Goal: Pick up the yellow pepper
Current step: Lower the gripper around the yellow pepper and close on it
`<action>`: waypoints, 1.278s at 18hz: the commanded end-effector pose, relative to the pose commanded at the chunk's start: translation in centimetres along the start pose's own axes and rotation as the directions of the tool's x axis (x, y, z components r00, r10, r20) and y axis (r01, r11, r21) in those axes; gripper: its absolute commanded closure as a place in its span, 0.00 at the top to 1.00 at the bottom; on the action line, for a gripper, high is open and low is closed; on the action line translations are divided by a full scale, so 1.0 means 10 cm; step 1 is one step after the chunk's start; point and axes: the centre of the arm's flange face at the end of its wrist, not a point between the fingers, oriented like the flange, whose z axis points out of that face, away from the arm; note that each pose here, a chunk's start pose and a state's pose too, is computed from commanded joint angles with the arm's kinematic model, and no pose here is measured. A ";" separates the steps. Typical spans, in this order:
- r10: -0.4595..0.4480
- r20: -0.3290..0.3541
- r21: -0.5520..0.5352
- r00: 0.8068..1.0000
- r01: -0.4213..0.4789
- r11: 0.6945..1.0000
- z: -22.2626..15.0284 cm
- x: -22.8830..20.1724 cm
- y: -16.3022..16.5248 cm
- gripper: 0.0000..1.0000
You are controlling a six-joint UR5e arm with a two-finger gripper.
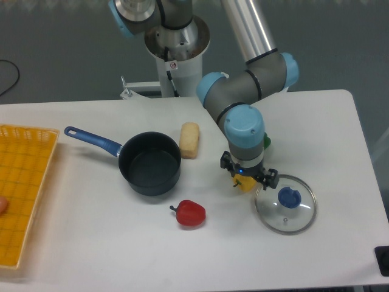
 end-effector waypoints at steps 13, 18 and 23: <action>0.212 -0.028 -0.023 0.977 -0.212 0.977 0.16 0.02 0.13 1.00; 0.213 -0.059 -0.050 0.975 -0.216 0.975 0.31 0.15 0.18 1.00; 0.206 -0.049 -0.053 0.977 -0.209 0.976 0.27 0.12 0.19 1.00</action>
